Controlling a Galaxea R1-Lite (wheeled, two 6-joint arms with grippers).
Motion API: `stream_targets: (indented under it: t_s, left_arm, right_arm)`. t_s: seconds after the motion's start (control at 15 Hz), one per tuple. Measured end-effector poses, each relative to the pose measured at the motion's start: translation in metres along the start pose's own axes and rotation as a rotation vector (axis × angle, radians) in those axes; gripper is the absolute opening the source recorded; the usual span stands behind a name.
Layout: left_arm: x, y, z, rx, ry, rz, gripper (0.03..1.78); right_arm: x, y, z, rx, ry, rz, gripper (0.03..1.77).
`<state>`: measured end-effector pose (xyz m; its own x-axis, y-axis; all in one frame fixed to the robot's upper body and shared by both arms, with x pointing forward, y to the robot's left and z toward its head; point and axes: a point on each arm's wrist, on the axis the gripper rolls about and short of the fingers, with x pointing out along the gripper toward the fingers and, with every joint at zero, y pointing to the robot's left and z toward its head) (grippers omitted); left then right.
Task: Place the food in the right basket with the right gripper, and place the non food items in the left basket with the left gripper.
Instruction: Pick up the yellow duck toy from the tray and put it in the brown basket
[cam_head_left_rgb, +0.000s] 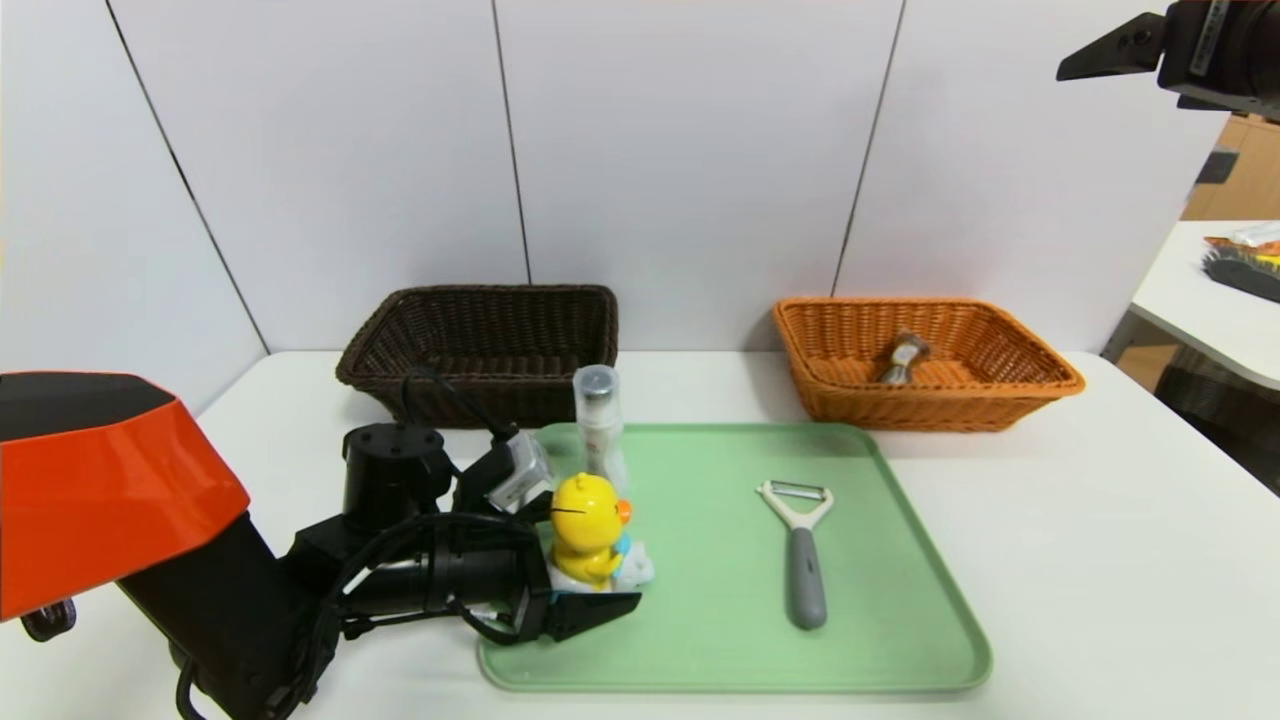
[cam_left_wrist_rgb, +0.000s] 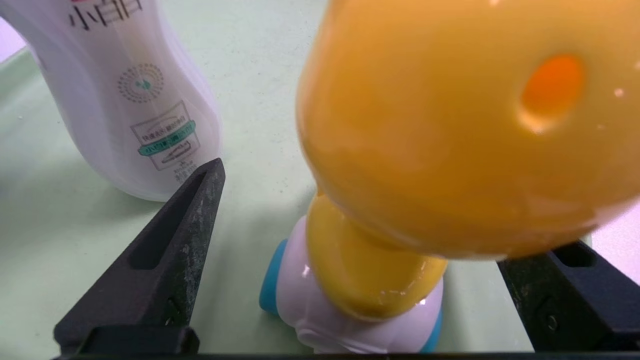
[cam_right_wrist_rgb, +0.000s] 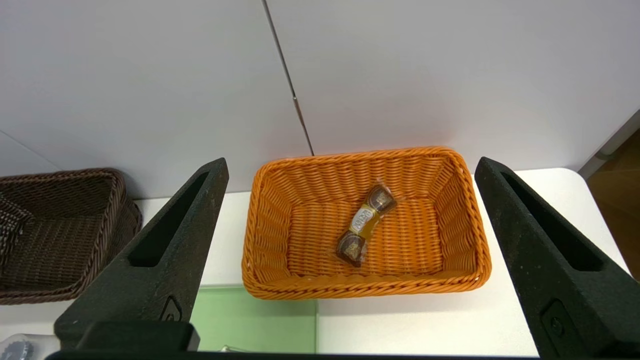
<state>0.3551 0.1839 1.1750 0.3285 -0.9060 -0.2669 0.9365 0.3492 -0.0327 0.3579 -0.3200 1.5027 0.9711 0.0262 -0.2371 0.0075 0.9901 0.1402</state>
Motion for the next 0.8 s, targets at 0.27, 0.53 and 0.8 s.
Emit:
stream_targets:
  t_s: [0.27, 0.53, 0.8]
  left_arm:
    - [-0.0019, -0.0016, 0.0002, -0.006, 0.002, 0.001, 1.69]
    - [-0.0022, -0.0018, 0.0007, -0.008, 0.001, 0.003, 1.19]
    - [-0.0016, -0.0010, 0.0015, -0.006, -0.004, 0.004, 0.84]
  right_arm:
    - [0.0002, 0.0009, -0.0005, 0.000, 0.002, 0.003, 1.70]
    - [0.0008, 0.0018, -0.0018, -0.002, 0.008, 0.006, 1.70]
    - [0.0009, 0.0015, -0.0021, -0.001, 0.010, 0.005, 1.70]
